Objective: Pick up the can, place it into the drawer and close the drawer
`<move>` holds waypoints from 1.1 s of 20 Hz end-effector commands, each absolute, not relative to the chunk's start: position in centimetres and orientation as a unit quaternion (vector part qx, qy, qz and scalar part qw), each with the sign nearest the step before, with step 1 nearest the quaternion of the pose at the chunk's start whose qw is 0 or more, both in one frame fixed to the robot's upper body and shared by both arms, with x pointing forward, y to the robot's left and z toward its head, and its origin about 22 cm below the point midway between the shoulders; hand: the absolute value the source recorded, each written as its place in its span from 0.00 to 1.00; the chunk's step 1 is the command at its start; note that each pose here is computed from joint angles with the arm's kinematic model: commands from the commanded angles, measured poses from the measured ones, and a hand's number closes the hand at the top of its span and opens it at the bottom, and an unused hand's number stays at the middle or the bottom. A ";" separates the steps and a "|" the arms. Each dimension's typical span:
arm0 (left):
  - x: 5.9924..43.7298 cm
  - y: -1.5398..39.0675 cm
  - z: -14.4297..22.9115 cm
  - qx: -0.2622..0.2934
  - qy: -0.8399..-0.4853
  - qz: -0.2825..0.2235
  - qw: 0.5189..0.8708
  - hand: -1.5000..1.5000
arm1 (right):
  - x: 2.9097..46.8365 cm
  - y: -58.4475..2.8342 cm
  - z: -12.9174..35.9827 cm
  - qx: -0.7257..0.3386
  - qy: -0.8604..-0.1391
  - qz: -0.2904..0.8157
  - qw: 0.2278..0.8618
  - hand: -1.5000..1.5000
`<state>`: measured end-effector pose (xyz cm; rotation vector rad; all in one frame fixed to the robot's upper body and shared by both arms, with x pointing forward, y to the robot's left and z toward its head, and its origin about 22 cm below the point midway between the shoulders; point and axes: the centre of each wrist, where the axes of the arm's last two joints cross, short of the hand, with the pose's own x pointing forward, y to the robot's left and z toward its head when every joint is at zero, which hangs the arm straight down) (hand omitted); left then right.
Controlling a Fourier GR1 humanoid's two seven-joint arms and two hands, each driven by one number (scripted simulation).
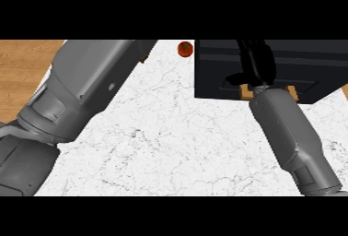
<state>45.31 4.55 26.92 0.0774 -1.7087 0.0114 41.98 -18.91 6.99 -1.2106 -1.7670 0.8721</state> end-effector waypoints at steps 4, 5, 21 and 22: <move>45.2 7.0 26.6 0.031 -0.748 -0.001 0.663 0.00 | 44.1 -18.0 7.3 -0.514 -0.695 0.324 0.384 0.00; 45.3 7.7 26.3 0.037 -0.752 0.000 0.658 0.00 | 44.9 -17.8 9.2 -0.509 -0.703 0.322 0.379 0.00; 43.9 10.7 23.9 0.028 -0.748 -0.008 0.663 0.00 | 47.0 -15.6 14.5 -0.460 -0.760 0.260 0.380 0.00; 43.7 10.4 24.5 0.020 -0.749 -0.011 0.662 0.00 | 47.2 -16.1 14.9 -0.453 -0.764 0.259 0.379 0.00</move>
